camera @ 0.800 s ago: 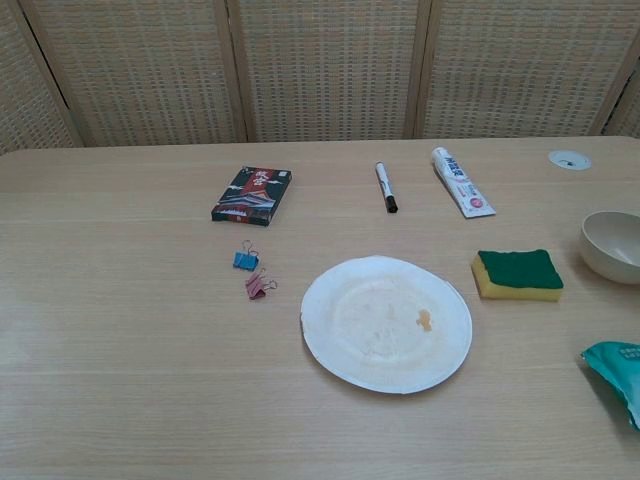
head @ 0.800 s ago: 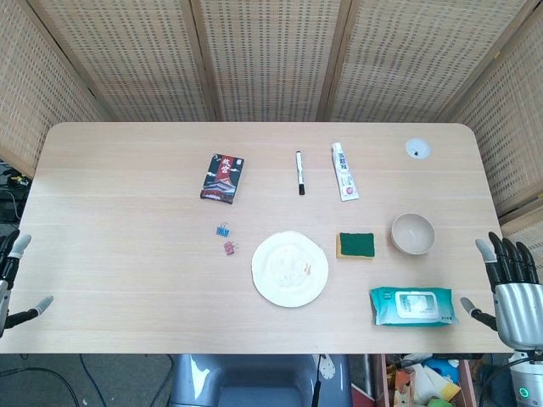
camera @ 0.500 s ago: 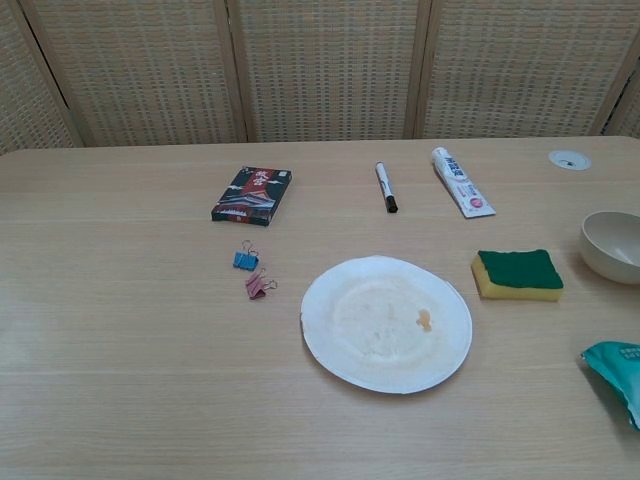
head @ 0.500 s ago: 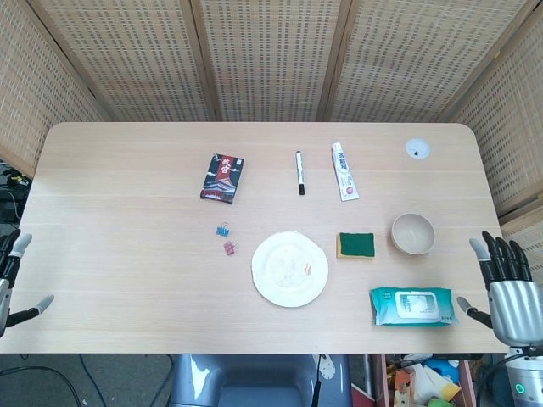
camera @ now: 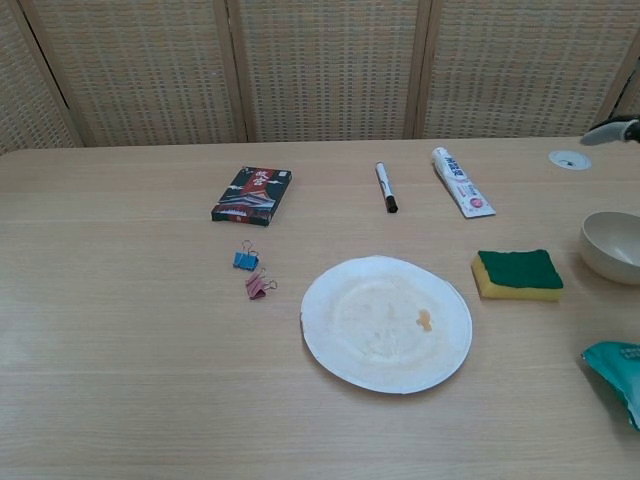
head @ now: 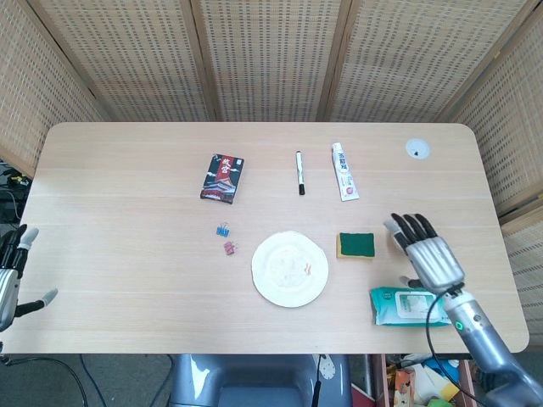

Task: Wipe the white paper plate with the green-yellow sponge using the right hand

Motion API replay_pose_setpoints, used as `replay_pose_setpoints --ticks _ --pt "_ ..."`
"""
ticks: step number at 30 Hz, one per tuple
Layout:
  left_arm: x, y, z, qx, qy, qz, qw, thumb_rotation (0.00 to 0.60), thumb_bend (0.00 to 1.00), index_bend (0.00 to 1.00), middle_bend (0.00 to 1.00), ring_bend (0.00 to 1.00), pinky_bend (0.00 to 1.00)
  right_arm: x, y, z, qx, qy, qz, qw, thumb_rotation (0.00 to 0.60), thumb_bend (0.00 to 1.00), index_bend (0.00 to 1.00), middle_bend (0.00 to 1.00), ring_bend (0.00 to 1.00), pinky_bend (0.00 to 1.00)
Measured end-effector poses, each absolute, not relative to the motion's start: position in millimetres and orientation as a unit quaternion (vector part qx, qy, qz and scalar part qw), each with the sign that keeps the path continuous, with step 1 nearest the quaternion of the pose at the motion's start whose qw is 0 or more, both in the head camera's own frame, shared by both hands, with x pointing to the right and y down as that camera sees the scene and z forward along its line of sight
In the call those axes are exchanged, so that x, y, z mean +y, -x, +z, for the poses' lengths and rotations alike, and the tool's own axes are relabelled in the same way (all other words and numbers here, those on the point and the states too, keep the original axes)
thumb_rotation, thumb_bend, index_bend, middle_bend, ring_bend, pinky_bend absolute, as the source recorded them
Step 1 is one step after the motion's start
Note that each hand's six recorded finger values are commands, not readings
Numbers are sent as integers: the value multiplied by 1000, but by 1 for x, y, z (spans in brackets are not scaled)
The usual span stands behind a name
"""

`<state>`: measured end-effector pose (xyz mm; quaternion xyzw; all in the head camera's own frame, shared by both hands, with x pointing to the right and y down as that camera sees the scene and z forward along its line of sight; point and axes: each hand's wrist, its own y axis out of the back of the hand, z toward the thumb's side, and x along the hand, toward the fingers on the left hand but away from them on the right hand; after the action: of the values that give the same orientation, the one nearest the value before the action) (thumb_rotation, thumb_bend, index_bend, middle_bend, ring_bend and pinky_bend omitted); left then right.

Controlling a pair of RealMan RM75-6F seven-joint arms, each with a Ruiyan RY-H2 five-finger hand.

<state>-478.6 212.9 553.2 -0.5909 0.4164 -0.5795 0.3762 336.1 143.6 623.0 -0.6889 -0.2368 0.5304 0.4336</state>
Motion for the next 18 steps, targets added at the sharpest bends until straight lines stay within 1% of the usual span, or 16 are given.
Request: replay_pose_setpoints --ticks 4,8,14,18 --pt "210 478 555 415 586 -584 378 600 0 0 0 0 0 121 -310 647 -185 694 534 445 600 0 0 2 0 22" --pt "208 480 558 414 583 -591 374 600 0 0 0 0 0 106 -293 674 -153 689 549 448 600 0 4 47 0 103" --pt "203 483 566 410 580 -602 365 600 0 0 0 0 0 102 -283 718 -122 674 579 443 600 13 17 89 0 179" --pt "202 485 567 410 579 -604 362 600 0 0 0 0 0 105 -274 740 -112 673 589 432 600 34 40 107 0 230"
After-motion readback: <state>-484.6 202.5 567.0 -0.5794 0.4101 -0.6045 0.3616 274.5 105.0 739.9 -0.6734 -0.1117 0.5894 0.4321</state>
